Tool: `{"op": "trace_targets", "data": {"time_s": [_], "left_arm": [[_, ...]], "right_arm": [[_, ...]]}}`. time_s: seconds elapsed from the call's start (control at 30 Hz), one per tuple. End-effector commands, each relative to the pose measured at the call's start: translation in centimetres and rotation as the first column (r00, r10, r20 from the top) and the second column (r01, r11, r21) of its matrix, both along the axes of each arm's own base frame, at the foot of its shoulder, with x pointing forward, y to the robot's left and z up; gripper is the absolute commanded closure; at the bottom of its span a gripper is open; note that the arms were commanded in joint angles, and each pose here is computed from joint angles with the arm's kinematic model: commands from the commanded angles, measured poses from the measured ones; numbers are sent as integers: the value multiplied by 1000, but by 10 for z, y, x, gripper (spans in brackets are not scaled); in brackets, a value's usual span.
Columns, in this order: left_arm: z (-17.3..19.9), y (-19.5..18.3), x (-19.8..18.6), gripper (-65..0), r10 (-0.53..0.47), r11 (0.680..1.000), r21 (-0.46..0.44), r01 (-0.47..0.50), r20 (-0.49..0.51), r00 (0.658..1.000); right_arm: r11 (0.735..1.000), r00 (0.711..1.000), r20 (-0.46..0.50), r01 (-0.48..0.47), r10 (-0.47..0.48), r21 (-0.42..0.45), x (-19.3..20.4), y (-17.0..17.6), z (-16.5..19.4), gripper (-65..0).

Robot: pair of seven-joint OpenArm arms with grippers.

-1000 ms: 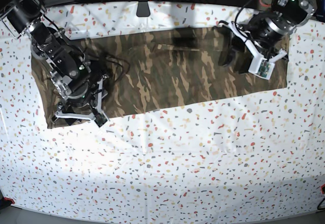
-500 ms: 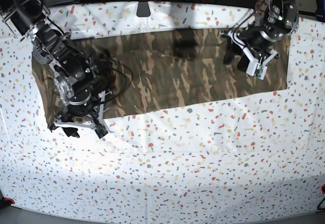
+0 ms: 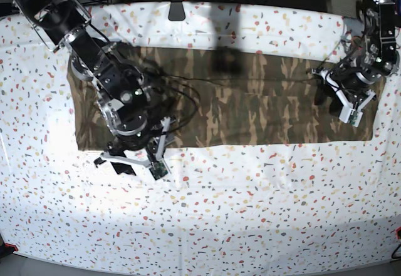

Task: Fold the T-shirt properly
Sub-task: 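Move the right gripper along the shirt toward the left gripper, smoothing fabric, then release the shirt and pull both grippers away from the long strip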

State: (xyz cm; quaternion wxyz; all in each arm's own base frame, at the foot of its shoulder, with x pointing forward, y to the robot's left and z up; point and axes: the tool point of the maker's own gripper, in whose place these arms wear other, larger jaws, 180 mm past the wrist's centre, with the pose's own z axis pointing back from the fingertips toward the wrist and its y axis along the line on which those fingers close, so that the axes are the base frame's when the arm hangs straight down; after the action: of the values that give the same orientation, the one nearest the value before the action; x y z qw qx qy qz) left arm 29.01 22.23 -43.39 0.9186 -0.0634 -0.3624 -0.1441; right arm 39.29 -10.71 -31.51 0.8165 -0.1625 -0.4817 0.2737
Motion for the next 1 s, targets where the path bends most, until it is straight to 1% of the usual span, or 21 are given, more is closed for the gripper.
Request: {"op": "trace_targets", "data": {"time_s": [0.0,0.1,0.27,0.33,0.43,0.53,0.63,0.7,0.73,0.77,0.87,0.97], "left_arm": [[-2,14,-3,-264,23,999,46,-21,-37,999],[24,5,20,-265,15,1000,7,-15,41,999],[73,-7,49,-265,-35,999,39,29,153,988],[98,-14,61,-265,-57,998,47,47,233,971],[135,-21,74,-265,-84,996,58,68,344,935],[152,-21,76,-265,-112,992,90,83,380,918],[154,-21,76,-265,-115,992,95,84,384,916],[153,-21,75,-270,-115,992,96,84,381,917],[153,-21,75,-287,-115,992,96,85,381,917],[153,-21,75,-319,-115,992,95,84,381,917],[153,-21,76,-454,-114,992,95,84,382,917],[153,-21,75,-454,-114,992,95,84,382,917]], "right_arm": [[1000,998,64,8,-9,18,12,2,23,-369],[999,998,64,7,-10,47,15,14,27,-369],[996,997,73,-9,3,86,15,30,32,-369],[995,997,81,-16,8,94,15,33,36,-369],[994,995,101,-30,19,108,13,38,45,-369],[994,994,107,-30,18,108,10,40,53,-369],[999,989,149,-10,3,46,12,32,60,-369],[999,989,149,-1,-4,35,13,30,60,-369],[999,989,149,-1,-5,35,13,30,60,-369],[999,989,147,1,-6,35,12,29,59,-369],[999,990,138,26,-31,37,13,23,59,-369],[988,985,110,126,-135,85,17,-1,62,-369]]}}
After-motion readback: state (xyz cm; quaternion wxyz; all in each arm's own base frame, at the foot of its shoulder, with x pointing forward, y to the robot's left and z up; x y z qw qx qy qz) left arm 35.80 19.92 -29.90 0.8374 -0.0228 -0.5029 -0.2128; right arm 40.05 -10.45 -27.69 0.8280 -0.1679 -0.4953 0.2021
